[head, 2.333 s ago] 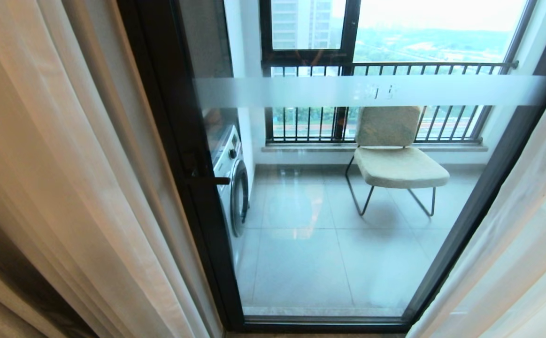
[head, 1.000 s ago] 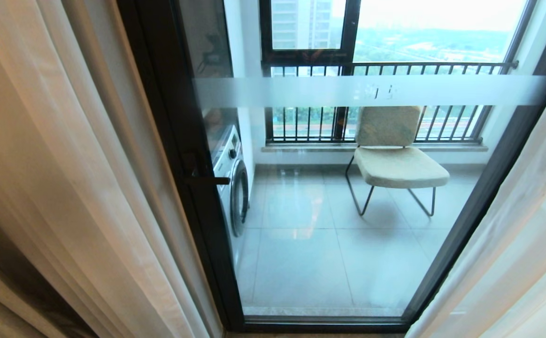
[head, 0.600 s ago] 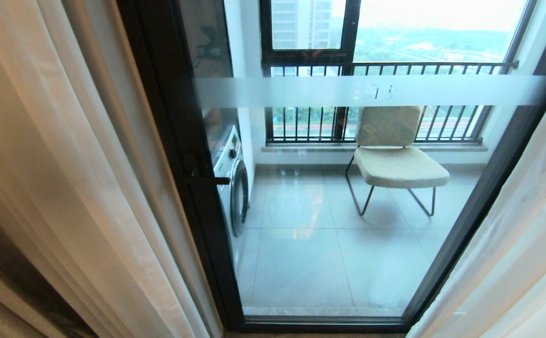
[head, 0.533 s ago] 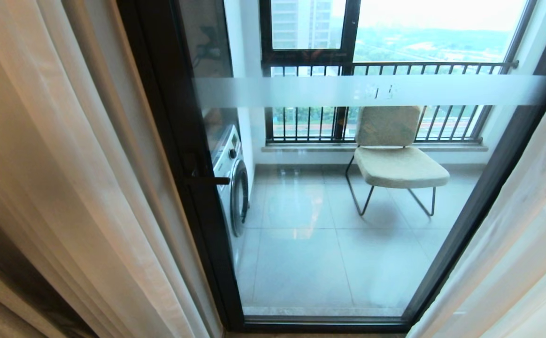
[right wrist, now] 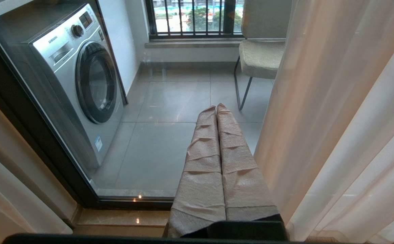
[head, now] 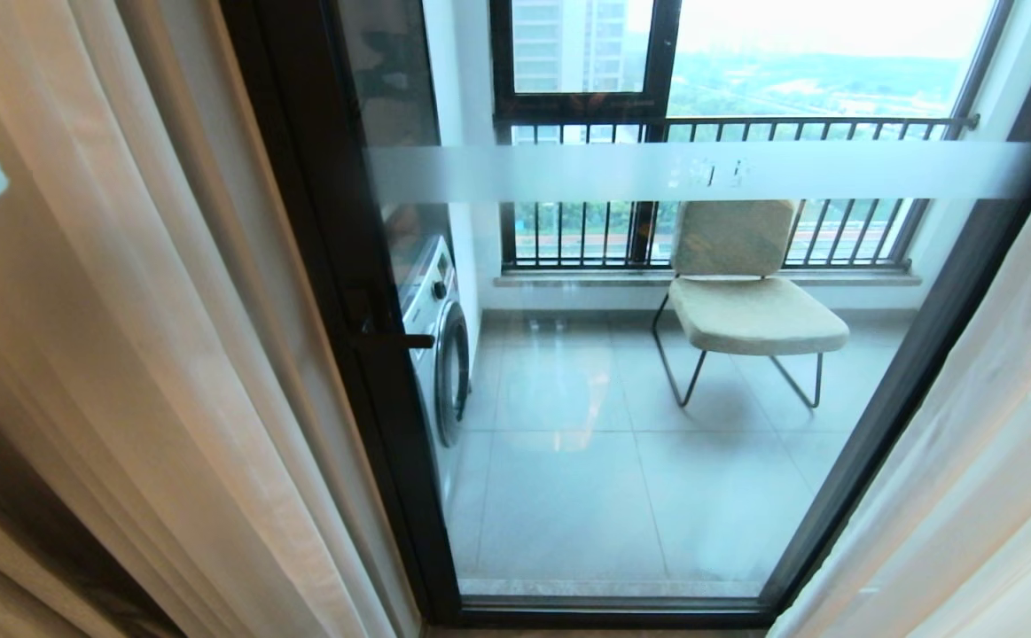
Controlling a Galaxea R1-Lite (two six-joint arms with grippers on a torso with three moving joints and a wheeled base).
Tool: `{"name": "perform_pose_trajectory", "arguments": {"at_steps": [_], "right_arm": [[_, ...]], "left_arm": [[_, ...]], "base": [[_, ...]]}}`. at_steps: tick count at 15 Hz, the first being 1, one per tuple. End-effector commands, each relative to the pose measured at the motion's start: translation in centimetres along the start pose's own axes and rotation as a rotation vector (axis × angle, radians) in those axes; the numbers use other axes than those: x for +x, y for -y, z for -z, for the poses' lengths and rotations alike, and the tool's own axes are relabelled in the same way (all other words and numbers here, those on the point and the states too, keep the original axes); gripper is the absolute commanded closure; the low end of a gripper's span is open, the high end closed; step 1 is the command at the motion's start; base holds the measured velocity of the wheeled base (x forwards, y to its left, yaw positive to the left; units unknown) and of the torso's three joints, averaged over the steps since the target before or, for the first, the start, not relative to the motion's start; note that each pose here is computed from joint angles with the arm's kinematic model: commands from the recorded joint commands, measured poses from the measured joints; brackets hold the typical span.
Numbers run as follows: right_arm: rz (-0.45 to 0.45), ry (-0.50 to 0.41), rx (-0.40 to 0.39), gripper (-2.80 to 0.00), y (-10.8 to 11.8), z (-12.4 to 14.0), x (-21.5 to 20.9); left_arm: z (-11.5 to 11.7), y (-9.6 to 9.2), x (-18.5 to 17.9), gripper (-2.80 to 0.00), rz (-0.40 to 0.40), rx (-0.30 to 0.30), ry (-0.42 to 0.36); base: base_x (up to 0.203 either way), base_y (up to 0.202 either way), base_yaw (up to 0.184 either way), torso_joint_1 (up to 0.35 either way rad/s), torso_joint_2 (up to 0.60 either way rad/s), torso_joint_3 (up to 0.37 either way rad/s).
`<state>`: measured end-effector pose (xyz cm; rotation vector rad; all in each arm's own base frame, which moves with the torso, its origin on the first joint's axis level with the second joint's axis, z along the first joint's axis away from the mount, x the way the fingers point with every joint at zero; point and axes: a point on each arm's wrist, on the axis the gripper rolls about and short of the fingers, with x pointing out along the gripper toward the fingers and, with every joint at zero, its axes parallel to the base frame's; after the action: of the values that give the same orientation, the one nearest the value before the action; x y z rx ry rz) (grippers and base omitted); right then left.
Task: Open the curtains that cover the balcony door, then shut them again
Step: Close the inner curtains on both sides
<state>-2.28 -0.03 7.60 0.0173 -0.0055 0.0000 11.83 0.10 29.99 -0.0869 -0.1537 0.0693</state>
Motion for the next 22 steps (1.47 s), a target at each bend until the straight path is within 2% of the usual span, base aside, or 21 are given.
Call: {"name": "perform_pose_trajectory", "arguments": {"at_steps": [1, 6, 9, 13, 18, 19, 22], "right_arm": [[0.000, 0.001, 0.001, 0.00, 0.0, 0.0, 0.0], [0.000, 0.001, 0.000, 0.00, 0.0, 0.0, 0.0], [0.001, 0.000, 0.000, 0.00, 0.0, 0.0, 0.0], [0.000, 0.001, 0.000, 0.00, 0.0, 0.0, 0.0], [0.000, 0.001, 0.000, 0.00, 0.0, 0.0, 0.0], [0.000, 0.001, 0.000, 0.00, 0.0, 0.0, 0.0], [0.000, -0.001, 0.000, 0.00, 0.0, 0.0, 0.0]], "left_arm": [[0.3, 0.2, 3.0, -2.80, -0.006, -0.001, -0.044], [-0.4, 0.0, 9.7, -2.80, -0.046, 0.004, 0.011], [-0.9, -0.2, 12.6, -2.80, -0.061, 0.010, 0.037], [-1.5, -0.9, 14.8, -2.80, -0.087, 0.035, 0.058], [-1.7, -0.9, 15.3, -2.80, -0.091, 0.038, 0.067], [-1.7, -0.9, 15.3, 0.00, -0.088, 0.038, 0.066], [-1.9, -0.7, 15.2, 0.00, -0.076, 0.037, 0.071]], "base": [[0.000, 0.000, 0.000, 0.000, 0.00, 0.000], [0.000, 0.000, 0.000, 0.000, 0.00, 0.000], [0.000, 0.000, 0.000, 0.000, 0.00, 0.000], [0.000, 0.000, 0.000, 0.000, 0.00, 0.000], [0.000, 0.000, 0.000, 0.000, 0.00, 0.000], [0.000, 0.000, 0.000, 0.000, 0.00, 0.000], [0.000, 0.000, 0.000, 0.000, 0.00, 0.000]]}}
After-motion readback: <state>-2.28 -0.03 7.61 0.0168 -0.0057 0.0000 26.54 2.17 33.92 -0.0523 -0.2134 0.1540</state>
